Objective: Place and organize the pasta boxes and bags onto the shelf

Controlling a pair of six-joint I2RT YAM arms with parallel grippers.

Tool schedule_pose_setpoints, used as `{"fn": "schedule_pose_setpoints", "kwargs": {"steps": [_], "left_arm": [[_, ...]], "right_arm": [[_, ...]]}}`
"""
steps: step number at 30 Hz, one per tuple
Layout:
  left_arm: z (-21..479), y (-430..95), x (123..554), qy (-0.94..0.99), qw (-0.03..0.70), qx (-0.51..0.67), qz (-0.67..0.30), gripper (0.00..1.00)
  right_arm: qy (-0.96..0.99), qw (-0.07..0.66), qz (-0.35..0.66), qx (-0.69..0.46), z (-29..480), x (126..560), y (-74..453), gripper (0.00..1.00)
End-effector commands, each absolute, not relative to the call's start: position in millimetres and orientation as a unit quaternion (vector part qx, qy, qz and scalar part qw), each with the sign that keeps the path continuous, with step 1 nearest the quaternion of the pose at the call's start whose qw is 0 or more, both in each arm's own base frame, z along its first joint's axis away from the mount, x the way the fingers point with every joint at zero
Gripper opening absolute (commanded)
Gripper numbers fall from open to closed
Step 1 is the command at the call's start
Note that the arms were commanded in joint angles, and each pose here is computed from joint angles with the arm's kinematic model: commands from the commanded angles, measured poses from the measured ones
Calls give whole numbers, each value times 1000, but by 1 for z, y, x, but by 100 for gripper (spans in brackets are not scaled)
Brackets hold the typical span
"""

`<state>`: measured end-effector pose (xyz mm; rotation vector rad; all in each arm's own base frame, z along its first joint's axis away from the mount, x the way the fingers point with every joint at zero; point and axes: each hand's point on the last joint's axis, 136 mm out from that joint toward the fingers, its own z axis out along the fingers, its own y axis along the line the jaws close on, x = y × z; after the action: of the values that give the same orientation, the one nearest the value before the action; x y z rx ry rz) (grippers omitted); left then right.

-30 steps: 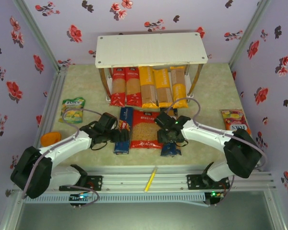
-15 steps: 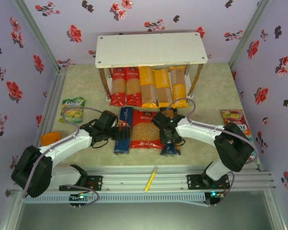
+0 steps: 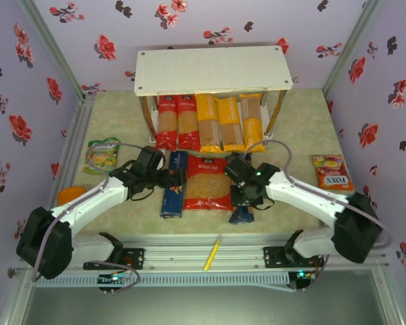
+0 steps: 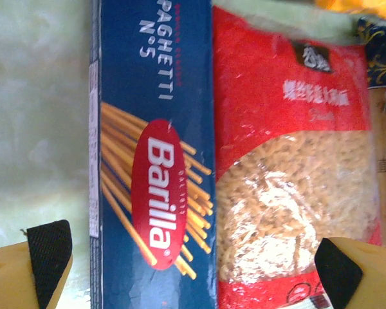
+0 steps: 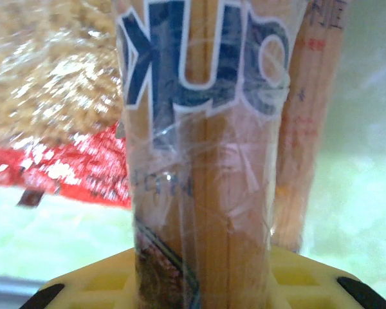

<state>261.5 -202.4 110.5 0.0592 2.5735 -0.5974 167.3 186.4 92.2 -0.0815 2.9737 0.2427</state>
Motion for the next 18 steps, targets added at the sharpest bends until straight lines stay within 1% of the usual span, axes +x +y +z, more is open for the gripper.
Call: {"fn": "schedule_pose_setpoints", "kwargs": {"steps": [1, 3, 8, 11, 14, 15, 17, 18], "left_arm": [[122, -208, 271, 940, 252, 40, -226, 100], [127, -211, 275, 939, 253, 44, -231, 100], [136, -218, 284, 935, 255, 51, -243, 100], [144, -219, 288, 931, 260, 53, -249, 100], [152, -218, 290, 928, 266, 53, -254, 100], [155, -218, 291, 927, 269, 54, -256, 100], [162, -218, 293, 924, 276, 54, -260, 100], [165, -218, 294, 922, 278, 54, -262, 100]], "right_arm": [[987, 112, 116, -26, 127, 160, 179, 19], [983, 121, 138, -23, 139, 155, 178, 17], [977, 114, 177, -27, 167, 131, 170, 13], [974, 142, 175, -19, 189, 126, 152, 9], [953, 243, 182, 3, 238, 140, 130, 5], [939, 289, 186, 13, 259, 148, 122, 7], [915, 358, 183, 21, 294, 162, 111, 10], [904, 391, 171, 27, 311, 169, 104, 9]]}}
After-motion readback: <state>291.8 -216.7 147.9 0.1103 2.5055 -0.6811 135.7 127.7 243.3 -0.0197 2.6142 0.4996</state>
